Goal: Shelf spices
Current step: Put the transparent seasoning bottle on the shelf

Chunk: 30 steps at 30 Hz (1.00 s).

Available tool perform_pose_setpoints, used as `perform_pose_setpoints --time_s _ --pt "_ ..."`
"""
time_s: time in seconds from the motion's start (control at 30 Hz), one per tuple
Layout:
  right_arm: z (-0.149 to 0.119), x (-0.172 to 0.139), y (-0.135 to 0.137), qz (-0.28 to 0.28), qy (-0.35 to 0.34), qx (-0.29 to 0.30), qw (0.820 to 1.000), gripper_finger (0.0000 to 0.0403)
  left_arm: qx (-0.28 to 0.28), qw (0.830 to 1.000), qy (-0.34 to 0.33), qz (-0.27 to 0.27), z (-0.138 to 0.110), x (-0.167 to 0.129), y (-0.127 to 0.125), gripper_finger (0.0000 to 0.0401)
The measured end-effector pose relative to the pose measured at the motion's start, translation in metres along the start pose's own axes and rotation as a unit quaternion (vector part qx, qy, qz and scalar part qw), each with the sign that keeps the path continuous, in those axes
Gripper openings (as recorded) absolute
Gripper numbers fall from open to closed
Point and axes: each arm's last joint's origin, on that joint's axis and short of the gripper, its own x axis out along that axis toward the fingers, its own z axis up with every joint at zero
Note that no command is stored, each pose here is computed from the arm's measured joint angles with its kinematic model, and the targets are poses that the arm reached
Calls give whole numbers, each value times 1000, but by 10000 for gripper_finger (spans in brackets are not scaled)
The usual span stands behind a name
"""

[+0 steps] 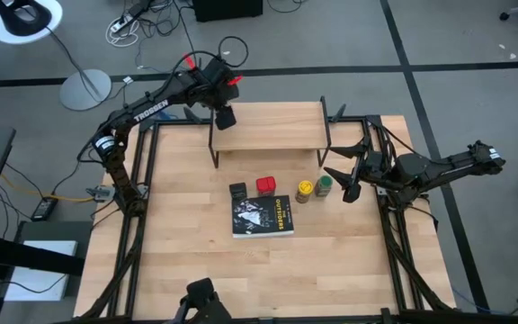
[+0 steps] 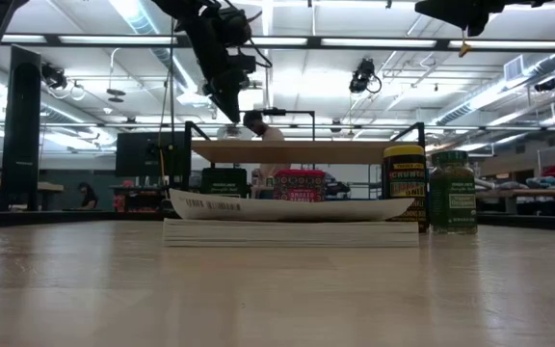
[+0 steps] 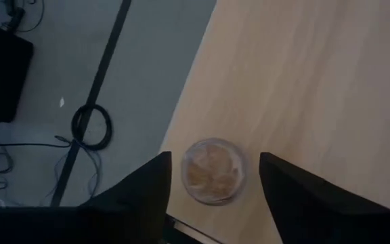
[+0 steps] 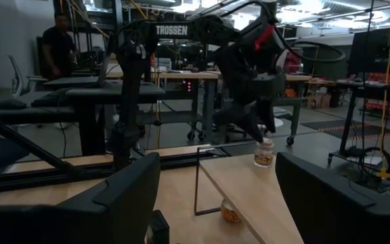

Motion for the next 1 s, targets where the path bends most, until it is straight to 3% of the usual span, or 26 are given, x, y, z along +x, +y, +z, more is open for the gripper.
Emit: perform_pose_setpoints --time_s 0.23,0.53,0.7,0.9,1.0 --pt "0 0 0 0 0 0 1000 293 2 1000 16 -12 -2 -1 -6 243" --pt "0 0 0 0 0 0 1000 293 12 999 -31 7 13 -3 -17 208" --pt "0 0 0 0 0 0 1000 293 19 998 -45 35 19 -5 -23 147" --pt "0 0 0 0 0 -3 1000 293 34 998 -42 9 21 -6 -36 22" --pt "0 0 0 0 0 -3 1000 293 41 999 -10 -5 16 -5 -41 7"
